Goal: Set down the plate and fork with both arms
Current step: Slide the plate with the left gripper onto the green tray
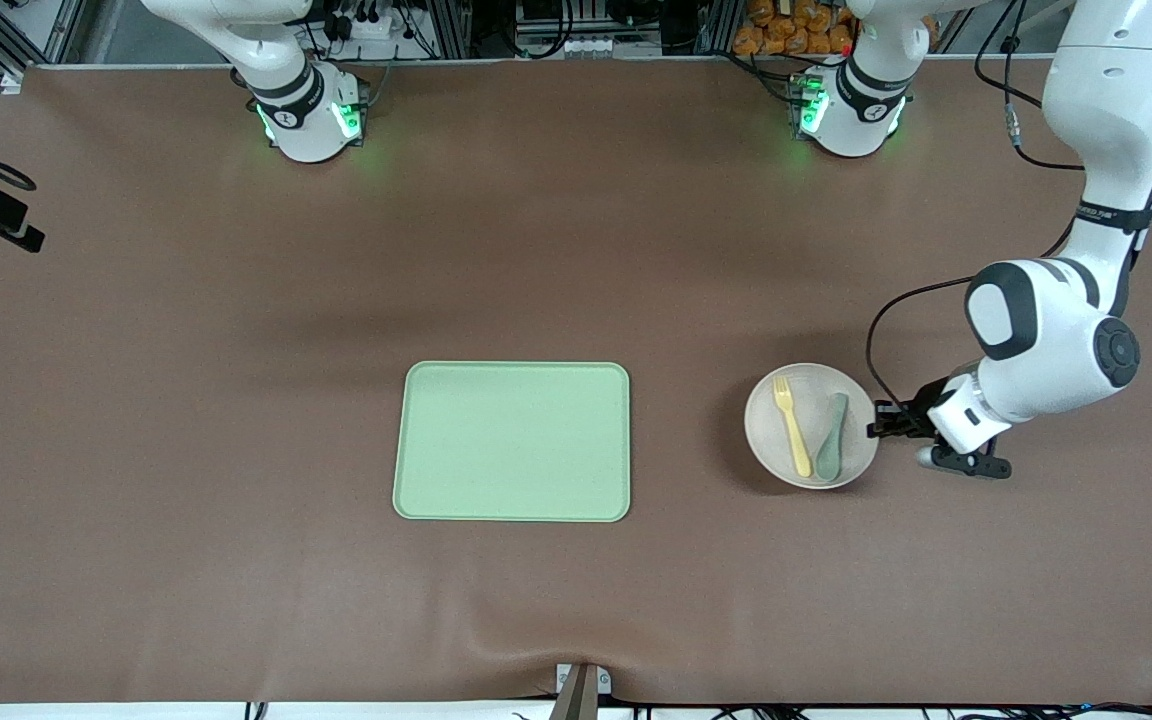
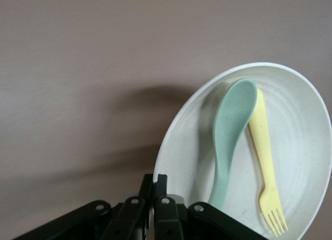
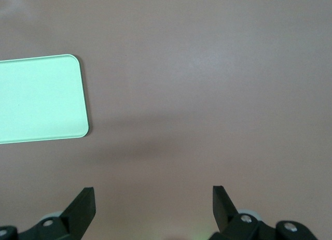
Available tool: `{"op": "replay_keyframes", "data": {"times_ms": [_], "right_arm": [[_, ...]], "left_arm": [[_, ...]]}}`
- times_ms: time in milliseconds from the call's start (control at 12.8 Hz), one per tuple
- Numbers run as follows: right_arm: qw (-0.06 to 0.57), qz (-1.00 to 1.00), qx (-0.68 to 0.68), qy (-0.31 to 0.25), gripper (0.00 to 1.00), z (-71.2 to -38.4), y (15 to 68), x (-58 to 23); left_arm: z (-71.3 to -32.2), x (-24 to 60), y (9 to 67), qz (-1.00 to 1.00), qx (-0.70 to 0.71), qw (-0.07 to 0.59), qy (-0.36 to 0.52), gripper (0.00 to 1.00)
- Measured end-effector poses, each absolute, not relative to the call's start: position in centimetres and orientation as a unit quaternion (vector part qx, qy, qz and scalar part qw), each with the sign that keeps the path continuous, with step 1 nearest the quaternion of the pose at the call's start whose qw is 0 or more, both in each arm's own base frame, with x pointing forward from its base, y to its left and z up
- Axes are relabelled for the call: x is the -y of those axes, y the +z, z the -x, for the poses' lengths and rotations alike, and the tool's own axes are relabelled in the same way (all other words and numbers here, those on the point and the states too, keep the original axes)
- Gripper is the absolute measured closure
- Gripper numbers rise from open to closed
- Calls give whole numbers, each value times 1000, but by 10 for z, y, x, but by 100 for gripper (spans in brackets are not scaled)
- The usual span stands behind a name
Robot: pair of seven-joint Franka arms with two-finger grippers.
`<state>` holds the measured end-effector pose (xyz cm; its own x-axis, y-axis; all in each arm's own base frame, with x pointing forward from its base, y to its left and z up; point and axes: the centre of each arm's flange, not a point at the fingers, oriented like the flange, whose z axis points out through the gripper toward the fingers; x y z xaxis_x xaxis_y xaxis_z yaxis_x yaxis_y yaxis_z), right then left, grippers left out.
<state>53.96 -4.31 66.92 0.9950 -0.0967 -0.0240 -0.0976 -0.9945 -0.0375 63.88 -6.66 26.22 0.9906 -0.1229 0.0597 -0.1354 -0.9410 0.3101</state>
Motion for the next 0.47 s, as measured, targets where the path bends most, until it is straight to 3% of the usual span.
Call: {"op": "replay_keyframes", "data": {"times_ms": [470], "right_arm": [[19,999,-49,11,0,-540,669,43]], "left_arm": [[-642,248,280,-983,0,182,3,96]]}}
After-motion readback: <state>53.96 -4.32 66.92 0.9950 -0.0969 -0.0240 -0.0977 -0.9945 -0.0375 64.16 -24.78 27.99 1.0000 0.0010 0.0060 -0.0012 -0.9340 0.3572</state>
